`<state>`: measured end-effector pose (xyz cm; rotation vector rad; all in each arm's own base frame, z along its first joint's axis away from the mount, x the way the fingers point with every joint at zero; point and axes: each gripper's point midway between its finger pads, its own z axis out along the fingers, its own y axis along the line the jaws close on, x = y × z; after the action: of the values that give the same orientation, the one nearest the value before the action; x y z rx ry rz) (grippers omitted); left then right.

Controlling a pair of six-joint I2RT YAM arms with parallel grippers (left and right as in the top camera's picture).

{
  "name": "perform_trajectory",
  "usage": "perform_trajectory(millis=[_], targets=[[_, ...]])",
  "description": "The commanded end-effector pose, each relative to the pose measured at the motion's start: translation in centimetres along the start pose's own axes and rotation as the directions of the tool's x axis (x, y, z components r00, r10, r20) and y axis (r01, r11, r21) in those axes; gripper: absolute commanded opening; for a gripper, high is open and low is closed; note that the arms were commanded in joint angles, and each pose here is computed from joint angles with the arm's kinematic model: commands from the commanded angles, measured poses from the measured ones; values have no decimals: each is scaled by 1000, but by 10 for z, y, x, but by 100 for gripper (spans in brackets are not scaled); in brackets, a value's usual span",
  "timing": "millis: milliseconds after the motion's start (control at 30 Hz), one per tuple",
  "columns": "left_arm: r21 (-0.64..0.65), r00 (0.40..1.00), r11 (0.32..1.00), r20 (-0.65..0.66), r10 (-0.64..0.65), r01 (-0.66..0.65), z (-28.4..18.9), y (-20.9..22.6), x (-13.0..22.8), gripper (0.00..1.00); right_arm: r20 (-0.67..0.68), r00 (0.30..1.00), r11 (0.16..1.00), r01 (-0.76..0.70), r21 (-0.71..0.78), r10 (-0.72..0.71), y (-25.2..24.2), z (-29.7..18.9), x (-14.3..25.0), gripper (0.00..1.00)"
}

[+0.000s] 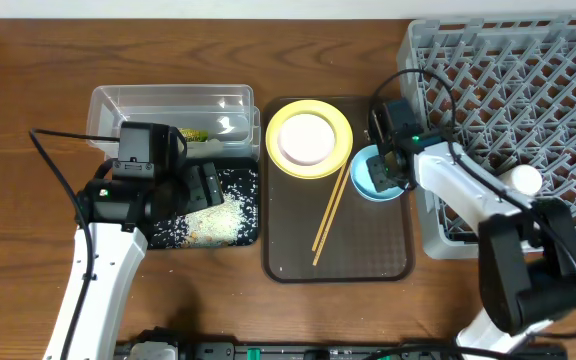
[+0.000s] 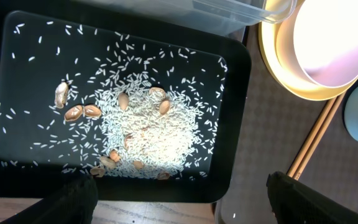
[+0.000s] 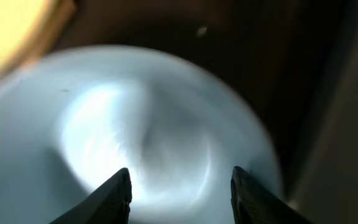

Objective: Sort waste into correct bins and load items into the dishwasher rack
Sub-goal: 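Grasp the light-blue bowl rim with the right gripper and lift it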

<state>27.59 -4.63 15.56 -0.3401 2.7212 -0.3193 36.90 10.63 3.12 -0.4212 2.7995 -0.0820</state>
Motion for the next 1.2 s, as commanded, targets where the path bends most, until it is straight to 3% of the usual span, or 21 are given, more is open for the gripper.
perform_trajectory(millis=[0, 167, 367, 567, 767, 833, 1000, 1167], targets=[[-17, 1000, 1000, 7, -7, 7, -1, 4, -2, 89, 164, 986, 998, -39, 44, 31, -18, -44, -32, 49], [-17, 1000, 1000, 7, -7, 7, -1, 4, -2, 89, 260, 965, 993, -39, 109, 9, -43, -61, -52, 49], [-17, 1000, 1000, 7, -7, 7, -1, 4, -2, 89, 169, 986, 1000, 2, -2, -2, -25, -23, -39, 48], [-17, 1000, 1000, 6, -7, 7, -1, 4, -2, 89, 79, 996, 999, 29, -13, -28, -13, 8, -23, 52], [-19, 1000, 1000, 3, -8, 8, -1, 4, -1, 89, 45, 999, 1000, 3, -17, -2, -12, 13, -15, 48], [-19, 1000, 1000, 3, -8, 8, -1, 4, -1, 89, 23, 1000, 1000, 5, -18, -4, -12, 13, -9, 42], [-18, 1000, 1000, 4, -8, 8, -1, 4, -1, 89, -52, 999, 1000, 2, -20, -4, -11, 13, 9, 2], [-19, 1000, 1000, 3, -8, 8, -1, 4, -1, 89, -40, 997, 998, -65, -13, 64, -14, 7, 6, 1]])
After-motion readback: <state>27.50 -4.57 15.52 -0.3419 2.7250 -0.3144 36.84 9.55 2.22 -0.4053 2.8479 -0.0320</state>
